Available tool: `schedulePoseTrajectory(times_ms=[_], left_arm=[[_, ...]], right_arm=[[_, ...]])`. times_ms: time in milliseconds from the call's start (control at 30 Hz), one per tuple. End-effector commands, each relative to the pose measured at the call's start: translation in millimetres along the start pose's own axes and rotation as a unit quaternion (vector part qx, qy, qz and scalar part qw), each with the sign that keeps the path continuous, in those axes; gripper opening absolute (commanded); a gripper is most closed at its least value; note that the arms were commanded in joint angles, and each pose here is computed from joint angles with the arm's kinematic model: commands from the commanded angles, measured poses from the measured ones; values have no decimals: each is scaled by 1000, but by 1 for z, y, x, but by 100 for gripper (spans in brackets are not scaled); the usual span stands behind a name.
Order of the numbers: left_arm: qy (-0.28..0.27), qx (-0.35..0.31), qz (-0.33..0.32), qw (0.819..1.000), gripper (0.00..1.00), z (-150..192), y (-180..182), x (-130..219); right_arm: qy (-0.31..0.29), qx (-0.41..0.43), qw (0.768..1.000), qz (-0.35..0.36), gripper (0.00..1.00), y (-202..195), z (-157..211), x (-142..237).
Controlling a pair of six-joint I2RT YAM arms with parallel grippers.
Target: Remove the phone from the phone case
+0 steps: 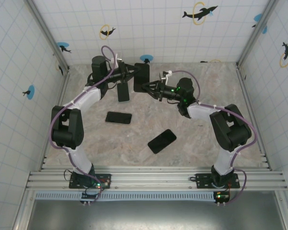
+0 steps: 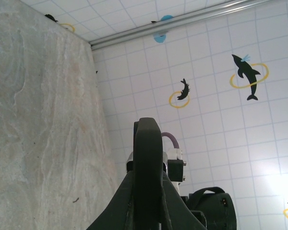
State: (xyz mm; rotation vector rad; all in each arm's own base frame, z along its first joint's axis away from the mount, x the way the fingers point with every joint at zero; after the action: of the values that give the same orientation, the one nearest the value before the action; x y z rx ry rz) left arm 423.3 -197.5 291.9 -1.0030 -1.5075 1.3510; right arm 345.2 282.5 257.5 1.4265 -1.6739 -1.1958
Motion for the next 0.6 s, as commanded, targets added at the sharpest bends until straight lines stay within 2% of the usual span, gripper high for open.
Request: schedulePoseTrajectory(times_ms=[0, 67, 233, 300, 433, 567], left_arm=[[-32, -32, 22, 999, 0, -2, -16, 3], [-64, -34, 25, 997, 0, -5, -20, 7], [-186, -37, 55, 980, 0, -7, -33, 19], [-218, -40, 61, 973, 0, -5, -38, 18], [-265, -43, 70, 961, 0, 0, -45, 17], [-293, -24, 85, 952, 0, 7, -44, 15]], right_arm=[[-9, 33, 999, -22, 37, 18, -11, -2], [-16, 41, 999, -17, 42, 17, -10, 0], [-65, 72, 995, 10, 45, 14, -1, 12], [-78, 98, 992, 29, 46, 14, 5, 14], [-106, 120, 987, 34, 43, 18, 13, 18], [-109, 130, 985, 23, 40, 23, 15, 12]])
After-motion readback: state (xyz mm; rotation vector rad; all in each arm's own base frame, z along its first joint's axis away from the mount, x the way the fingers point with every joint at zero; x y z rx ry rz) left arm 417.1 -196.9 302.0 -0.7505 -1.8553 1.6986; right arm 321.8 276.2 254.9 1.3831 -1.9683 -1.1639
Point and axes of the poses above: each hand's point on the last joint's axis, 136 mm out from that joint toward the fingers, its own x axis back along the fingers, its own y axis along the line the jaws close on, z = x × y, the point moved 7 cm from there along x, back along the fingers, and after that the axes turned 13 degrees about x, right-handed, at the moved point
